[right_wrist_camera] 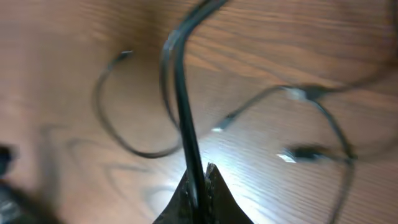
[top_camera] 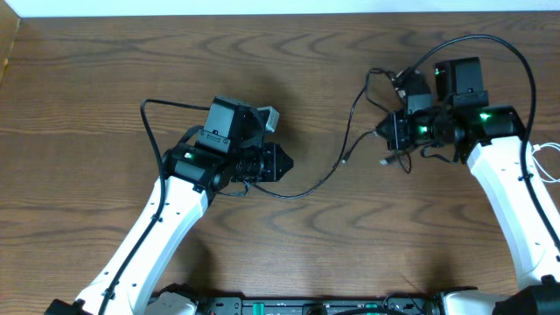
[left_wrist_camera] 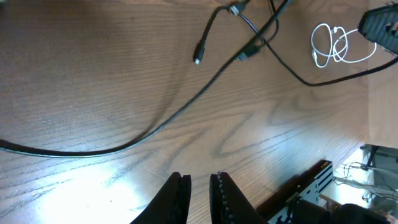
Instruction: Untangle cables
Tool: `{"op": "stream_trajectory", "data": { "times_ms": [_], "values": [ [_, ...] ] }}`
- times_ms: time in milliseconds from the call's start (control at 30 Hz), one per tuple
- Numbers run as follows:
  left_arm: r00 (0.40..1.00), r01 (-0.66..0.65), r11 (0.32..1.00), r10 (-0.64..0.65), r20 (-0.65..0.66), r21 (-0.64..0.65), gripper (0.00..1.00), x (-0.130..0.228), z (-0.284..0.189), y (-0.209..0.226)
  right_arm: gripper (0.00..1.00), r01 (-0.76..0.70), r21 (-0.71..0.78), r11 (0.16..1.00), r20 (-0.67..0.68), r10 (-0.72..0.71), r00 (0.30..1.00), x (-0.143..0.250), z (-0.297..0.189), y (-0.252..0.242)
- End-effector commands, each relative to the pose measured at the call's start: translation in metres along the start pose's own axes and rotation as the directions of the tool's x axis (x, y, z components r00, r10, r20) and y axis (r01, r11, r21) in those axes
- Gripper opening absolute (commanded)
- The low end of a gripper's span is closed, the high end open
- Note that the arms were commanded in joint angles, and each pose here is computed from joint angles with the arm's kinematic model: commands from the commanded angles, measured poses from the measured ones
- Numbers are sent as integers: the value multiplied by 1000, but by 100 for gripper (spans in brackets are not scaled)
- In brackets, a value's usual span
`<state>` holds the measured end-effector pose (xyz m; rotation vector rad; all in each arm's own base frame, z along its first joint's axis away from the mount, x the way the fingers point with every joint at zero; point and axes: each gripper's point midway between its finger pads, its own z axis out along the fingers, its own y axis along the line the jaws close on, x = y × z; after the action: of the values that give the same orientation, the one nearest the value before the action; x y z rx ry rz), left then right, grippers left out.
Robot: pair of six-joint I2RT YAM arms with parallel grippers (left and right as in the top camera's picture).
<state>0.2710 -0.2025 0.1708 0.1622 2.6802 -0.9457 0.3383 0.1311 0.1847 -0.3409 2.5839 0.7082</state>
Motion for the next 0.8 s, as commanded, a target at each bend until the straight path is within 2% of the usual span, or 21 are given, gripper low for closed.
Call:
{"op": "stream_trajectory", "data": {
  "times_ms": [0, 33, 67, 167, 300, 433, 533, 567, 633, 700, 767],
  "values": [
    [999, -35, 999, 35, 16, -1, 43, -5, -2, -2, 1, 211, -403, 890, 81, -195, 977, 3, -20, 79],
    [999, -40, 999, 40, 24, 3, 56, -7, -2, -3, 1, 220, -431, 875, 88, -202, 975, 3, -21, 87],
    [998, -47, 999, 47, 35, 7, 64, -10, -2, -4, 1, 228, -449, 864, 91, -209, 974, 4, -21, 92],
    [994, -76, 997, 74, 82, 25, 80, -22, -3, -10, 1, 252, -469, 846, 91, -237, 967, 7, -19, 104],
    [989, -99, 994, 93, 113, 46, 83, -33, 2, -13, 1, 271, -483, 833, 90, -261, 961, 10, -16, 113],
    [993, -106, 983, 97, 69, 149, 83, -35, 22, -23, 1, 281, -501, 819, 92, -273, 958, 12, -16, 120],
    [993, -107, 983, 97, 69, 151, 81, -40, 33, -19, 1, 284, -527, 801, 93, -278, 956, 14, -18, 127],
    [992, -113, 982, 102, 79, 154, 74, -45, 37, -18, 1, 284, -530, 799, 93, -278, 956, 14, -18, 128],
    [986, -138, 977, 120, 112, 163, 55, -54, 39, -20, 1, 283, -531, 798, 90, -279, 956, 15, -18, 128],
    [978, -166, 971, 140, 154, 173, 29, -63, 36, -25, 1, 284, -521, 805, 88, -280, 956, 15, -17, 126],
    [972, -181, 968, 148, 185, 176, 8, -70, 29, -28, 1, 286, -455, 843, 74, -285, 956, 14, -10, 115]
  ]
}}
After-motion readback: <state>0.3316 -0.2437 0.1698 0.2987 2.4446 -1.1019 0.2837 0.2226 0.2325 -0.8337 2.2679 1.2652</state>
